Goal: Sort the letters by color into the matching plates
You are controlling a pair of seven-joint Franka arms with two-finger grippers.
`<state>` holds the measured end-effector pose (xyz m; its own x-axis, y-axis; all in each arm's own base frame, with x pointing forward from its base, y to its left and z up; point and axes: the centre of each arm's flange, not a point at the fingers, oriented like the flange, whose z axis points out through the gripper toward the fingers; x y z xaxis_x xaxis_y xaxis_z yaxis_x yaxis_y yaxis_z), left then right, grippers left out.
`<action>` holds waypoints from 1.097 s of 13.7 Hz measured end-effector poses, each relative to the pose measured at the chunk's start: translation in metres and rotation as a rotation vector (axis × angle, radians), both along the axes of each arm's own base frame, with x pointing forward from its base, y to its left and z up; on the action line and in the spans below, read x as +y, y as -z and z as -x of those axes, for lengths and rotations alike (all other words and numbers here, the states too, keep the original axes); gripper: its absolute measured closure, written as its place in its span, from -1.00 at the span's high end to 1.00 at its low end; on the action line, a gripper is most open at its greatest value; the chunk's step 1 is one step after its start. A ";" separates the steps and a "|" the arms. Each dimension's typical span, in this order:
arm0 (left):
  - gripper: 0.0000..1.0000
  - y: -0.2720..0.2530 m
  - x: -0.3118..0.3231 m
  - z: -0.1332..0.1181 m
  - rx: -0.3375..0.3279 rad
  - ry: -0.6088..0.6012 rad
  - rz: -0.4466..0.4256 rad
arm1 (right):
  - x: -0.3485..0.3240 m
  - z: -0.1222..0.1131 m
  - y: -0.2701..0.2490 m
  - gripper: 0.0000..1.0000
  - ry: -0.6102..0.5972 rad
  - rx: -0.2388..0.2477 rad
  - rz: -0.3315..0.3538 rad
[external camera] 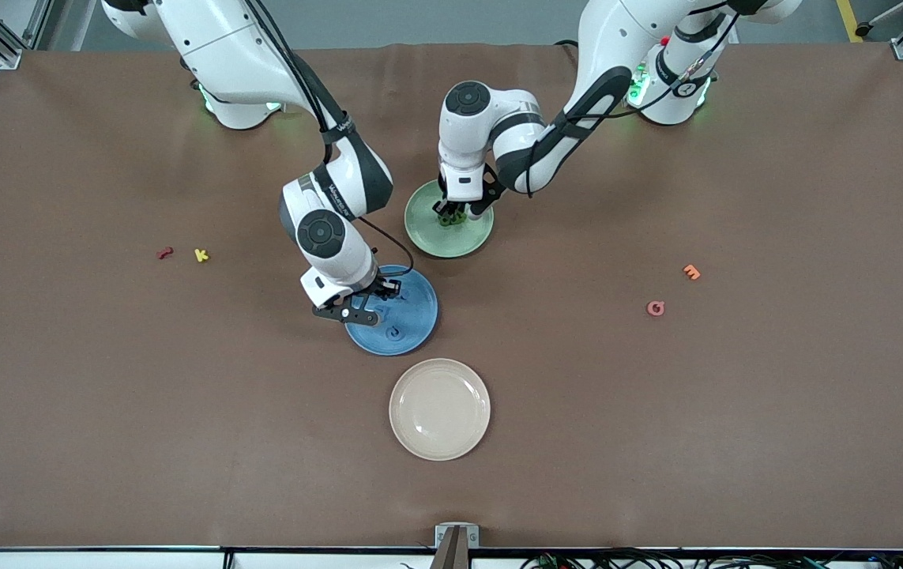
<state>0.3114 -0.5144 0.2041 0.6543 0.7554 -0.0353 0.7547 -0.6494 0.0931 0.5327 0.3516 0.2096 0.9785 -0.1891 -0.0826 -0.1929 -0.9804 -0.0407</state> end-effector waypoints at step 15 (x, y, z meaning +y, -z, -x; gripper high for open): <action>1.00 -0.069 0.033 -0.077 -0.096 -0.032 -0.137 | -0.106 0.036 -0.286 1.00 -0.005 0.168 -0.034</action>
<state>0.3887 -0.4817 0.2729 0.6252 0.7695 0.1307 0.7672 -0.6366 0.0781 0.4965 0.2455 0.4954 0.9512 -0.1785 -0.2515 -0.1949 -0.9799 -0.0416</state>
